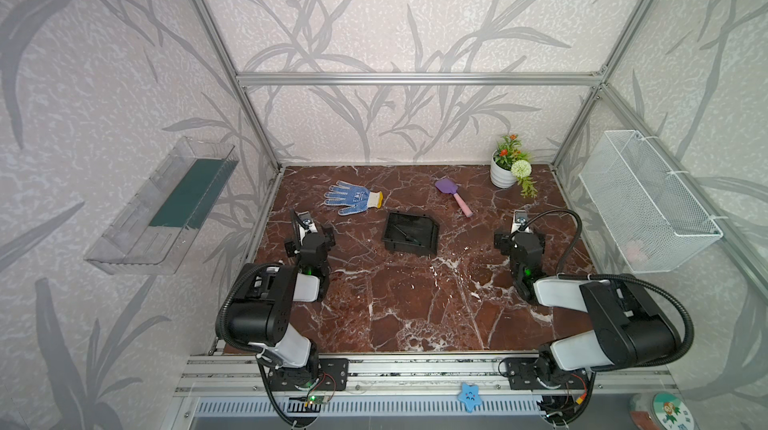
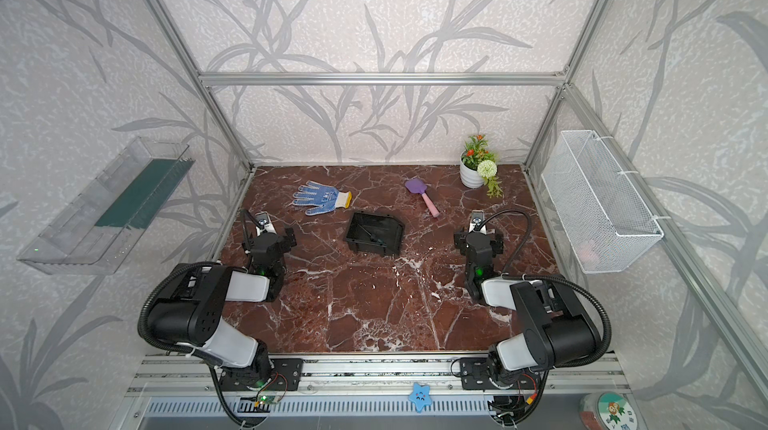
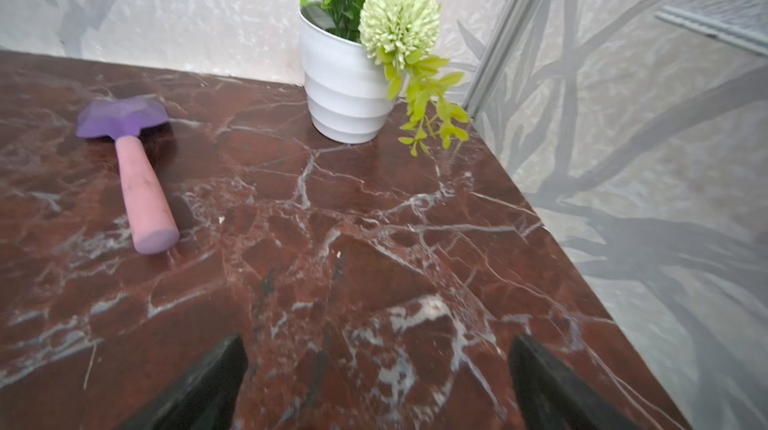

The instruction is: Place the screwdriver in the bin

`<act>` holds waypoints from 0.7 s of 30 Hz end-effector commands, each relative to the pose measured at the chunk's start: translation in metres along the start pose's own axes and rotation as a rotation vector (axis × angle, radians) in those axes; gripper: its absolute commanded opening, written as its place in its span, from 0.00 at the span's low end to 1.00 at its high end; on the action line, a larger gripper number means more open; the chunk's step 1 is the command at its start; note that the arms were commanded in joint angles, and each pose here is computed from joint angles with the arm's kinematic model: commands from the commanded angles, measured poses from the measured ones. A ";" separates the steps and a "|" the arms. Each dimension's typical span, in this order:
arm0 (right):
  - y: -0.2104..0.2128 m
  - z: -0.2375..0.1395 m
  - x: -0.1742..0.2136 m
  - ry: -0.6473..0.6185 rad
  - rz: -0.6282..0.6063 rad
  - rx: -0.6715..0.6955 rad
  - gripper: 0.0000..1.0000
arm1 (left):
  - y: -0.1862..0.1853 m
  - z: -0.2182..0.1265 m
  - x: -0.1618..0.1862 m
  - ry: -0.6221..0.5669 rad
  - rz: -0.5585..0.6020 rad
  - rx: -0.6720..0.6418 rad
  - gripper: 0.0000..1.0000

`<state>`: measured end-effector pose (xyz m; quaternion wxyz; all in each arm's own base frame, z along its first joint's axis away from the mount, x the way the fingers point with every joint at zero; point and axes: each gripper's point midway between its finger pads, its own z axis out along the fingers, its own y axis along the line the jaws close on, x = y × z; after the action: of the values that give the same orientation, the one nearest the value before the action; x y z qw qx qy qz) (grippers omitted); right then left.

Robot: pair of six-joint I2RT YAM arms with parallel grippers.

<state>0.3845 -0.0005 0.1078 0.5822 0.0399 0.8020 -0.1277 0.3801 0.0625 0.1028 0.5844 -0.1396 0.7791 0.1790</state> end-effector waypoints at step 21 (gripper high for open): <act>0.012 0.012 0.009 -0.007 0.017 -0.132 0.99 | -0.007 0.001 -0.003 -0.013 -0.020 0.037 0.99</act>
<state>0.3906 0.0068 0.0843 0.5711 0.0062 0.8179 -0.0704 0.3822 0.0578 0.1012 0.5863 -0.1342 0.7818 0.1642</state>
